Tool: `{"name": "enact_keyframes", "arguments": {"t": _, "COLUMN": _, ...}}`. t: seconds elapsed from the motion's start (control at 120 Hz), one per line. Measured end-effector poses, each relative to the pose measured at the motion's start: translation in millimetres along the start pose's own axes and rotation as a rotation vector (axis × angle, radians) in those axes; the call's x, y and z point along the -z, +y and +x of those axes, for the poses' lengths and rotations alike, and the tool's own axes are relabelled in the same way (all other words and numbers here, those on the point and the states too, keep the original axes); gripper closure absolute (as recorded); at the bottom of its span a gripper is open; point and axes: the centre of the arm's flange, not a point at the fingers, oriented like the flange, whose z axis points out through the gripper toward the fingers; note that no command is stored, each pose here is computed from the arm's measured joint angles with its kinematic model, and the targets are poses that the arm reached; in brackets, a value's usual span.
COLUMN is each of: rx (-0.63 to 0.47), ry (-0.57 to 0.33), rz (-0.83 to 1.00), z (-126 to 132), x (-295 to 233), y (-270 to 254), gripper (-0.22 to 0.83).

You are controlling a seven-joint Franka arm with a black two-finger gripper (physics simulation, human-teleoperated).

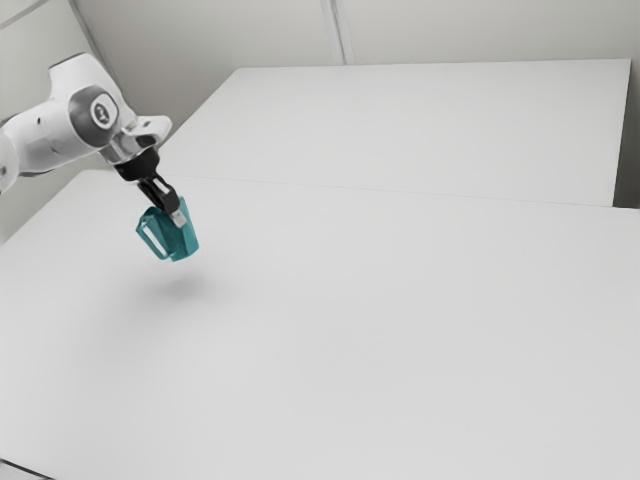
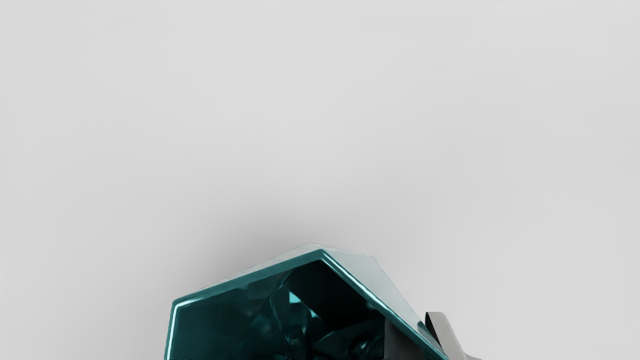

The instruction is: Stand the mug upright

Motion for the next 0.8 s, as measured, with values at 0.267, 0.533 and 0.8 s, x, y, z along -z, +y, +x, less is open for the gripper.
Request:
{"name": "enact_keyframes", "arguments": {"t": 0.267, "rx": 0.013, "ry": -0.014, "rz": 0.096, "z": 6.4, "x": -28.9, "y": 57.9, "gripper": 0.78}}
{"name": "enact_keyframes", "arguments": {"t": 0.533, "rx": 0.074, "ry": -0.015, "rz": 0.121, "z": 0.2, "x": -63.4, "y": 98.8, "gripper": 0.78}}
{"name": "enact_keyframes", "arguments": {"t": 0.8, "rx": 0.147, "ry": -0.014, "rz": 0.166, "z": -14.0, "x": -91.3, "y": 104.3, "gripper": 0.78}}
